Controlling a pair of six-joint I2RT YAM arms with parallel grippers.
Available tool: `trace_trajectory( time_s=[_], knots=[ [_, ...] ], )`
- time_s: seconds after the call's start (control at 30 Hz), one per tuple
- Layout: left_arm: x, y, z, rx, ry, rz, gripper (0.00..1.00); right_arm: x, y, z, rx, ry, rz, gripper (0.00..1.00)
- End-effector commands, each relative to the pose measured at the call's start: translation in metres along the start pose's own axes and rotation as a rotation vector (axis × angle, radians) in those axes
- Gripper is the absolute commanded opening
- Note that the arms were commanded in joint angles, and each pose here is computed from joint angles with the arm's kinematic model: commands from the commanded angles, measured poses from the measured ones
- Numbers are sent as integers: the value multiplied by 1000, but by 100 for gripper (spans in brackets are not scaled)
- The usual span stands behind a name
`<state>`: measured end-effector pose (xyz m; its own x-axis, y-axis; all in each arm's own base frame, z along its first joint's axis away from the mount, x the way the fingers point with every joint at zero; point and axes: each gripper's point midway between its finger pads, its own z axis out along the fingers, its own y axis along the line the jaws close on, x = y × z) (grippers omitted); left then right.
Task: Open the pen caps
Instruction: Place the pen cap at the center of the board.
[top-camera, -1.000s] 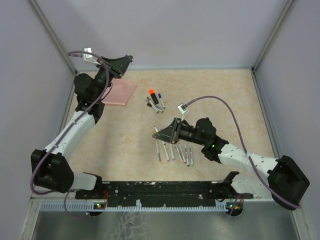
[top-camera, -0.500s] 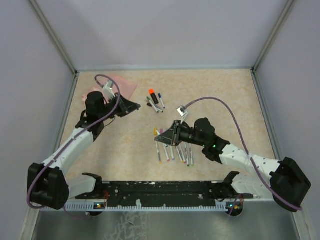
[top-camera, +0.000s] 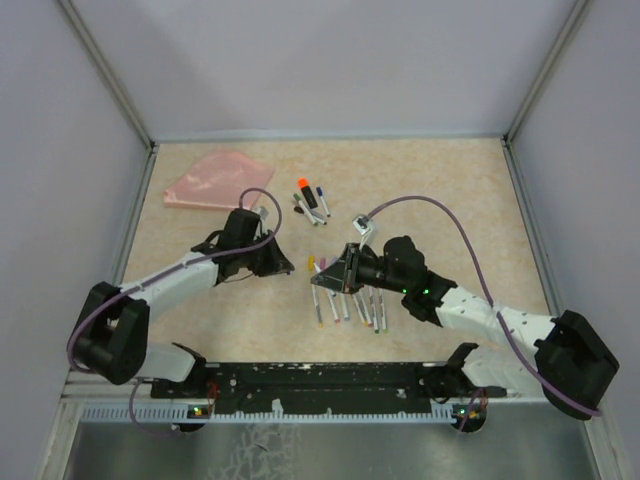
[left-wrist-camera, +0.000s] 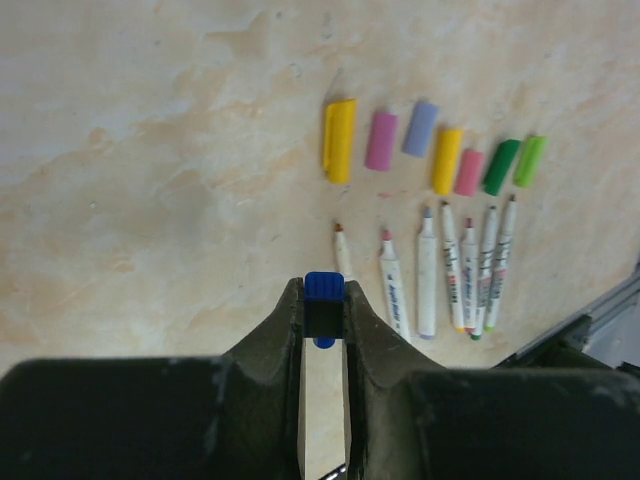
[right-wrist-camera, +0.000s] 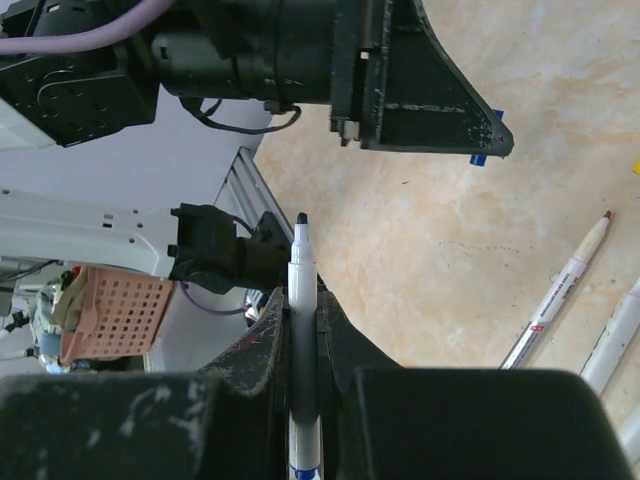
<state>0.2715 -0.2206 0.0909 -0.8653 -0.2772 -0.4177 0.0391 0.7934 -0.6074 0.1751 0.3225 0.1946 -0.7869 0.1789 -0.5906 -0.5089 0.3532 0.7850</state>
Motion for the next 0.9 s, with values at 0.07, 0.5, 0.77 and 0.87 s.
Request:
trace_trajectory(
  time_s=[0.07,0.5,0.77,0.87],
  knots=[
    [-5,26,23,-151,20,55,5,-18,15,-3,-23,-63,-32,0],
    [-3,23,60,-145,132,102,20,-18,13,-4,-13,-65,-28,0],
    [-2,20,68,-125,157,104,29,-15,10,-3,-3,-50,-33,0],
    [-2,20,68,-126,159,101,33,-14,8,-1,1,-42,-33,0]
  ],
)
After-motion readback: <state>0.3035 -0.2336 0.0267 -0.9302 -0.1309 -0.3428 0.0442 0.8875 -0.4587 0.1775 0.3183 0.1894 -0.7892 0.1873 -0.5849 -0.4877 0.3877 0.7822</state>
